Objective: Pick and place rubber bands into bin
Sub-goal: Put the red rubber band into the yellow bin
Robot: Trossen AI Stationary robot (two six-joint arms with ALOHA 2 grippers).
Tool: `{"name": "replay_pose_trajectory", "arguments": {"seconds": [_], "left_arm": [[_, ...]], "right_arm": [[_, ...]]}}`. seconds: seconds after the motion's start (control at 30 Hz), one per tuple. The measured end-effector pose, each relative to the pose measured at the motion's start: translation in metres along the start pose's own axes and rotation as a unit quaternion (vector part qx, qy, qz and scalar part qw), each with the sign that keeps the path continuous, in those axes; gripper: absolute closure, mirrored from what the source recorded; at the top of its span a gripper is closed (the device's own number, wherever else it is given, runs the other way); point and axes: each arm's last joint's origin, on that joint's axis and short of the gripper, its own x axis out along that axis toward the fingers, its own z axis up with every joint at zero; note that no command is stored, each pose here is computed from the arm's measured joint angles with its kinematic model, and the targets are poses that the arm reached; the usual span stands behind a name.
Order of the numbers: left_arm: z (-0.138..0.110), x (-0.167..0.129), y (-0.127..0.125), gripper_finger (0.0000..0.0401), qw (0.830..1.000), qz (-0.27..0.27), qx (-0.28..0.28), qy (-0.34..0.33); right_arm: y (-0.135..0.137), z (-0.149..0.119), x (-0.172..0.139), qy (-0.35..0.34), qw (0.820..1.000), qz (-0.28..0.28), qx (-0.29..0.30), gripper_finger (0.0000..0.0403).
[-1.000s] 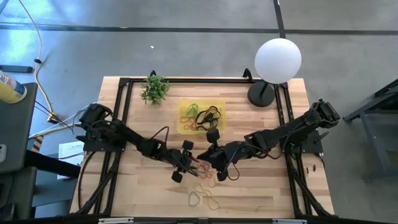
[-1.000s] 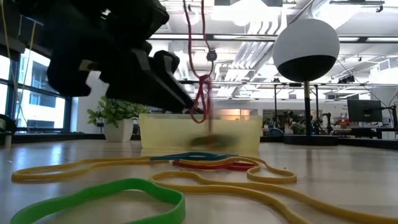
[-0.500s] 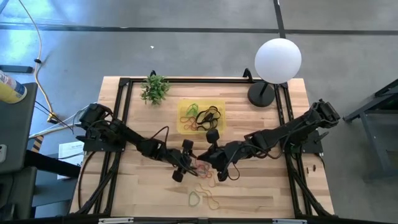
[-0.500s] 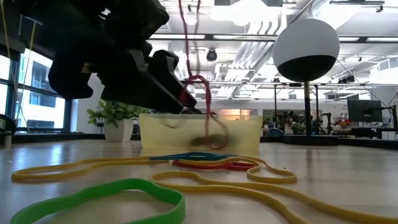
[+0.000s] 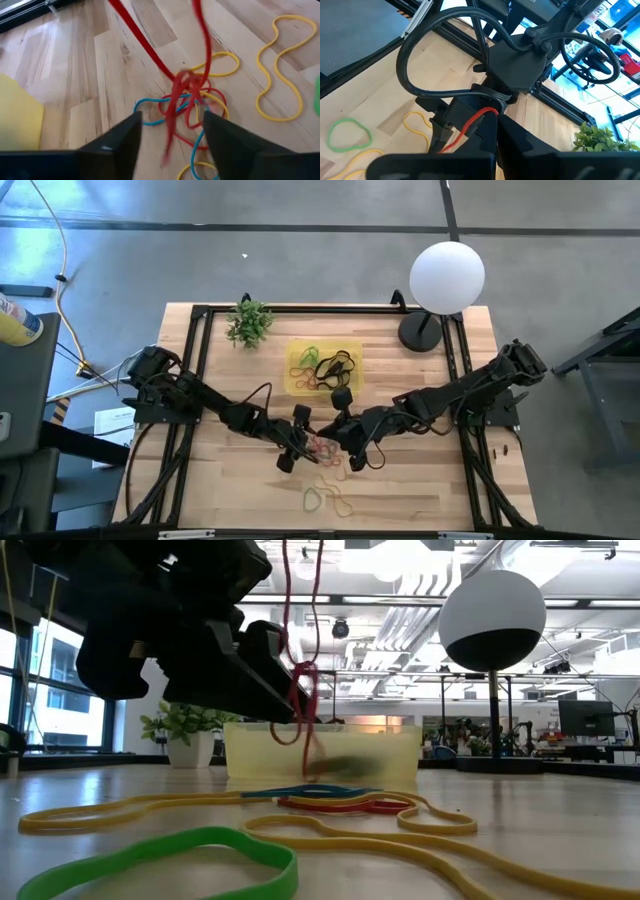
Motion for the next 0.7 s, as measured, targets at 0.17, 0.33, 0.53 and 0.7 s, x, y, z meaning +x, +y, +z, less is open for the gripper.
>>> {"name": "replay_pose_trajectory", "arguments": {"seconds": [0.17, 0.33, 0.53, 0.7], "left_arm": [[0.0, 0.0, 0.0, 0.0347, 1.0, 0.0, 0.012, 0.0], [0.0, 0.0, 0.0, 0.0378, 1.0, 0.0, 0.018, 0.0], [-0.0006, 0.0, -0.0001, 0.0397, 1.0, 0.0, 0.02, 0.003], [-0.0043, -0.0003, -0.0008, 0.0398, 0.999, -0.004, 0.023, 0.023]], "right_arm": [[0.0, 0.0, 0.0, 0.0, 1.0, 0.0, 0.0, 0.0403], [0.0, 0.0, 0.0, 0.0, 1.0, 0.0, 0.0, 0.0403], [0.0001, -0.0002, 0.0, 0.001, 1.0, 0.0, -0.001, 0.0403], [0.0025, -0.0073, -0.0005, 0.038, 0.999, 0.01, 0.01, 0.0403]]}}
